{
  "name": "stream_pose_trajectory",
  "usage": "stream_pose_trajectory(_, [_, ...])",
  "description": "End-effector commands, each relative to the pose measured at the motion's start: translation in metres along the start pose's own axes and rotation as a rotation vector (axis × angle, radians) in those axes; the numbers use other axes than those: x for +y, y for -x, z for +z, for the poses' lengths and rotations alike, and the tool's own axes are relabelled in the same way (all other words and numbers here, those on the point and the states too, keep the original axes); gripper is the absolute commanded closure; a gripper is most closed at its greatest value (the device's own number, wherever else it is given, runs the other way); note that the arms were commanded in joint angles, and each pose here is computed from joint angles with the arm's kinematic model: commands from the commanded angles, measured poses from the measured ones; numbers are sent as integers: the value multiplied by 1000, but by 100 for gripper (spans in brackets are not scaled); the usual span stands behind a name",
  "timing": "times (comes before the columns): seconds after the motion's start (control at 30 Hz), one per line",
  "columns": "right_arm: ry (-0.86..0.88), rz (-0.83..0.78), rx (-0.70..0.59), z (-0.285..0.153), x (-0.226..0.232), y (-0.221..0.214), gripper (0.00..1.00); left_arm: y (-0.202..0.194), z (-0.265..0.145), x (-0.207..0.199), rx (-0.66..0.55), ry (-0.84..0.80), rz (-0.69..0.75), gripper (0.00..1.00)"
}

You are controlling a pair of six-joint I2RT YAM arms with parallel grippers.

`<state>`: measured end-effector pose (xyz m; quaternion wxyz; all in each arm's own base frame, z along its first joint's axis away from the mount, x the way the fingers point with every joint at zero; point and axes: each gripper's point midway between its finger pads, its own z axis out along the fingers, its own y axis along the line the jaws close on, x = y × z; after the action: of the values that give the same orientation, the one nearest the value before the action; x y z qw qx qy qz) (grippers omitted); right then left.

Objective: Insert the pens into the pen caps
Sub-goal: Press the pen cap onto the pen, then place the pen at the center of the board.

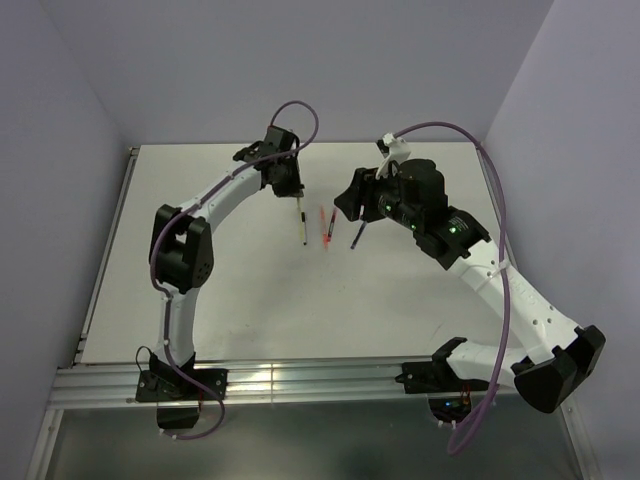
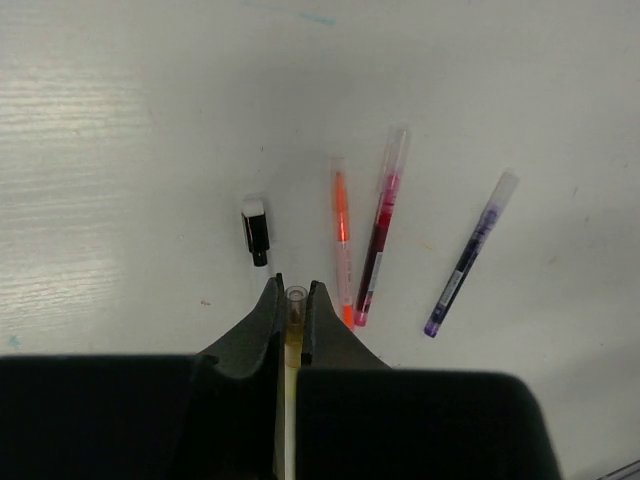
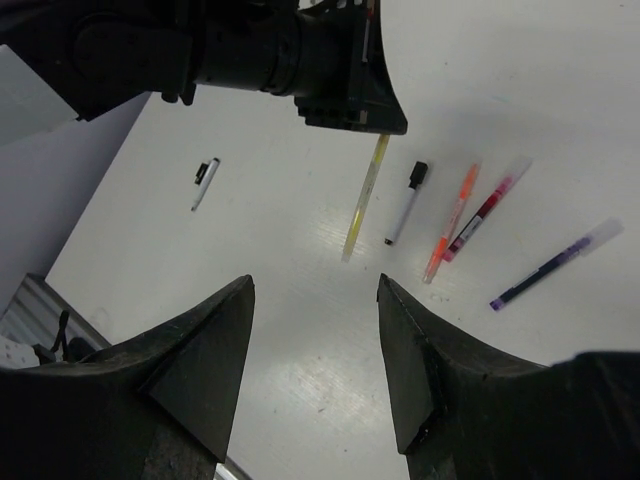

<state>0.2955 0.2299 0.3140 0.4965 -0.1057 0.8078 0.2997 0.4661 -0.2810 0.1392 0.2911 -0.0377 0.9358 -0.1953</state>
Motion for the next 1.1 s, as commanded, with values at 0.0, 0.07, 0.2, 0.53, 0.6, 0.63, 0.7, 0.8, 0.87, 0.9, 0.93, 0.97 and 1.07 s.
stream_pose_trajectory(0.0, [-40,15,-20,1,-10,3,40,-1,-1,-15,-8,-48,35,100])
stream_pose_trajectory(0.07, [-33,17,-24,0,-10,3,40,-8,10,-16,7,-61,23,100])
stream_pose_trajectory(0.2, [-37,18,-29,-2,-11,4,39,-12,28,-22,17,-72,17,100])
stream_pose_trajectory(0.53, [-33,18,-27,-2,-11,3,39,-25,73,-26,37,-50,19,100])
stream_pose_trajectory(0.6, [-35,19,-25,-2,-11,3,39,-27,79,-26,48,-52,18,100])
stream_pose_trajectory(0.63, [-35,20,-25,-2,-11,3,39,-31,83,-25,58,-52,18,100])
stream_pose_trajectory(0.7, [-35,19,-26,-2,-11,3,39,-32,85,-27,56,-62,18,100])
stream_pose_trajectory(0.8, [-35,20,-30,-2,-11,4,39,-34,87,-26,59,-57,19,95])
stream_pose_trajectory(0.87, [-32,19,-25,-2,-11,3,39,-34,88,-24,57,-48,17,90])
stream_pose_trajectory(0.9, [-31,20,-25,-2,-11,3,39,-34,87,-25,56,-53,20,87])
stream_pose_trajectory(0.93, [-32,19,-24,-2,-11,2,39,-34,86,-26,56,-57,20,82])
stream_pose_trajectory(0.97, [-31,19,-27,-2,-11,3,39,-34,87,-25,54,-57,17,78])
stream_pose_trajectory(1.07, [-28,18,-27,-3,-10,3,39,-31,84,-28,45,-66,25,66])
